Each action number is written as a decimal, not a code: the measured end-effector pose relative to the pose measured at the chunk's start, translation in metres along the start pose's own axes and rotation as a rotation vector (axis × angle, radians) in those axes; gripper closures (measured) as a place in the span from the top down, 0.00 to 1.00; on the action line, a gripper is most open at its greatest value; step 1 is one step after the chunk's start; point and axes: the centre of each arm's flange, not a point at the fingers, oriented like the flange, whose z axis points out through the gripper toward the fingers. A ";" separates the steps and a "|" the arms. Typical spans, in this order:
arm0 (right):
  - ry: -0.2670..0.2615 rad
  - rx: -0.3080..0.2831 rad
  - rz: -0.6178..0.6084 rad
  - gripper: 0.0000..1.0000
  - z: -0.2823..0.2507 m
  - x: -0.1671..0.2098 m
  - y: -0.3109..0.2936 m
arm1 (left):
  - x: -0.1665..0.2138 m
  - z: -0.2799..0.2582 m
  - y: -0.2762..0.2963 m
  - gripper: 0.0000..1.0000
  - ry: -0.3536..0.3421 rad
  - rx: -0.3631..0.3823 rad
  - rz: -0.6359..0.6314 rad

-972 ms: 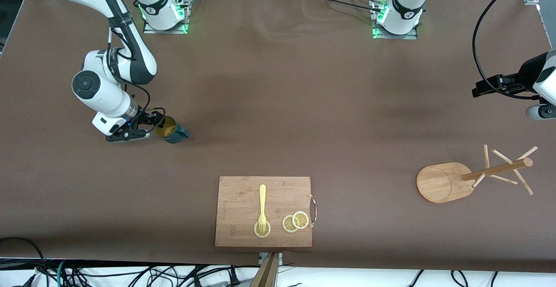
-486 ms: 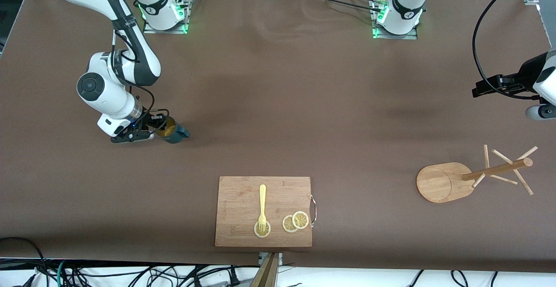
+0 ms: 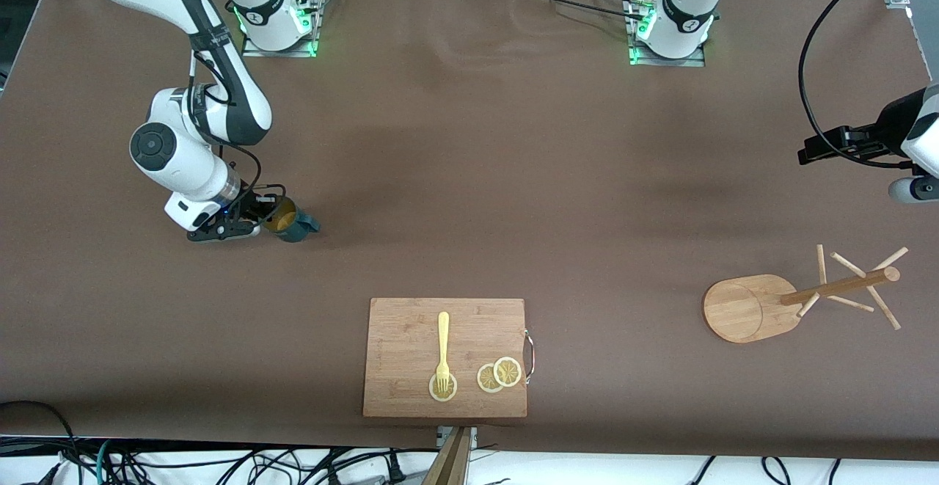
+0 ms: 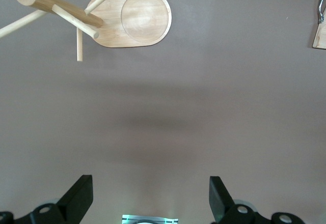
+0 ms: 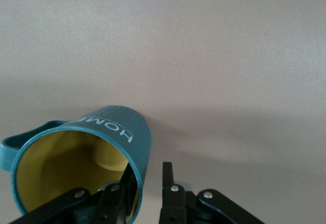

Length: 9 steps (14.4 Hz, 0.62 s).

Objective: Pass cup and hang on rack
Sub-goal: 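Lift the teal mug with the right gripper toward the table middle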

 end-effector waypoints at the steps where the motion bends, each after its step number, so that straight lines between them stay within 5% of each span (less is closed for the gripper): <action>1: 0.000 0.000 0.000 0.20 0.000 0.000 0.000 | 0.000 0.000 -0.001 1.00 0.000 0.000 -0.001; 4: 0.000 0.000 0.000 0.16 0.000 0.000 0.000 | 0.001 0.001 -0.002 1.00 -0.002 0.000 -0.003; 6: 0.000 0.001 0.000 0.04 0.000 0.000 -0.001 | 0.001 0.000 0.000 1.00 0.002 0.000 0.000; 9: -0.001 0.002 -0.003 0.04 0.000 0.000 -0.003 | 0.001 -0.003 0.003 1.00 0.010 0.000 0.006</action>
